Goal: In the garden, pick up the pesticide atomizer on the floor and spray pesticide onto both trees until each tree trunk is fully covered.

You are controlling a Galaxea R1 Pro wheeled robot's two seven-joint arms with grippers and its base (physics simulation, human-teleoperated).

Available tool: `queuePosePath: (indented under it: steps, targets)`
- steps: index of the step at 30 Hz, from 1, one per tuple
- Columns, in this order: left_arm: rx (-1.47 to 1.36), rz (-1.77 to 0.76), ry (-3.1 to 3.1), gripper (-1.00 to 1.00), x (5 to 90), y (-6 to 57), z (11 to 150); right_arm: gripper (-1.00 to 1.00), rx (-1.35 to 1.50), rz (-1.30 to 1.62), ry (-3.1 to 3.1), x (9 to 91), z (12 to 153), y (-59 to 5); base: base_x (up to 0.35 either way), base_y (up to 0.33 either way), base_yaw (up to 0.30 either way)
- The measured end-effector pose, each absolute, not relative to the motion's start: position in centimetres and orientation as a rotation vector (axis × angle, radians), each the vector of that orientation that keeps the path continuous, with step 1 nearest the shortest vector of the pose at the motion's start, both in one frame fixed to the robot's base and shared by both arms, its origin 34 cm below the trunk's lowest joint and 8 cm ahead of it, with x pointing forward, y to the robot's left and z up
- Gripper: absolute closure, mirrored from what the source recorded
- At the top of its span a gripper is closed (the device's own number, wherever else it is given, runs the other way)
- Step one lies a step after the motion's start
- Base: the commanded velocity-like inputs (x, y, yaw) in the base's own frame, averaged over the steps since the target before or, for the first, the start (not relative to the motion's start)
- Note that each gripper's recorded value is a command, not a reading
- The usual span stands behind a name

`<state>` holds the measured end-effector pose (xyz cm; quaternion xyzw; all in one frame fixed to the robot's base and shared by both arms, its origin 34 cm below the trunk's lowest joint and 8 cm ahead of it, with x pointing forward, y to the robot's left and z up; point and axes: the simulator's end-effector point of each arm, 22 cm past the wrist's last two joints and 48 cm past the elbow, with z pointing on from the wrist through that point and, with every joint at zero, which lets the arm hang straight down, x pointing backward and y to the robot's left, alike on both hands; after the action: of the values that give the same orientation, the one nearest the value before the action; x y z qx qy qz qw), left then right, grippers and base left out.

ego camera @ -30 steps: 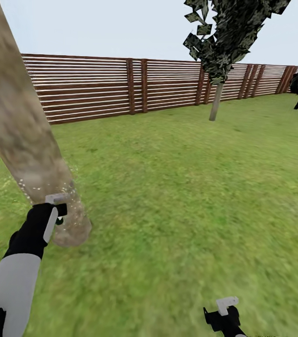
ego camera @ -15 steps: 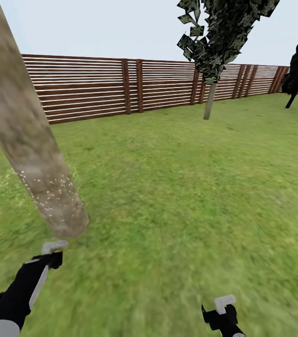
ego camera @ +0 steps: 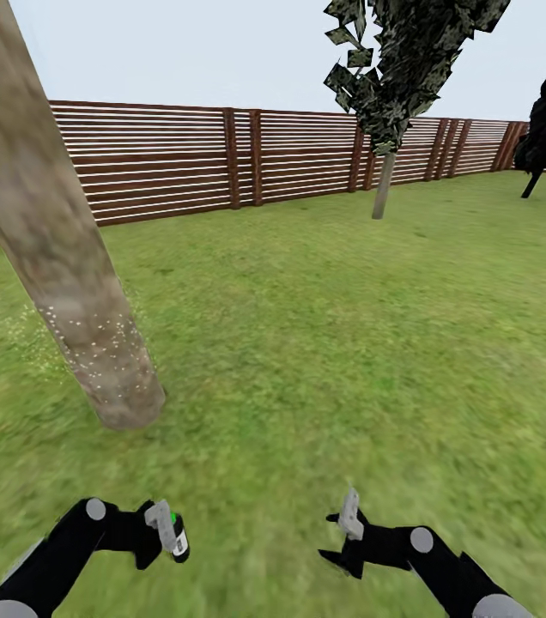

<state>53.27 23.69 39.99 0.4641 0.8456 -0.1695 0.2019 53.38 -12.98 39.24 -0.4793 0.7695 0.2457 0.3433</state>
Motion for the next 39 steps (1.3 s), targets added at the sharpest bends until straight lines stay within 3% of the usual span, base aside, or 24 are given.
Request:
queuePosePath:
  steps: [6, 11, 24, 39]
  targets:
    - [1.469, -0.595, 2.257, 1.00, 51.0, 14.5, 39.5, 1.00, -1.286, 0.710, 1.886, 55.2, 43.1, -7.7, 0.000, 0.000, 0.000]
    - [1.503, -0.626, 2.206, 1.00, 51.1, 11.0, 40.2, 1.00, -1.277, 0.735, 1.872, 55.5, 44.2, -5.4, 0.000, 0.000, 0.000]
    - [1.504, -0.493, 2.147, 1.00, 54.0, 8.3, 40.6, 1.00, -1.352, 0.757, 1.806, 54.7, 45.1, -1.1, 0.000, 0.000, 0.000]
    - [1.535, -0.604, 2.074, 1.00, 52.4, 5.7, 40.9, 1.00, -1.382, 0.791, 1.780, 54.2, 45.8, -0.6, 0.000, 0.000, 0.000]
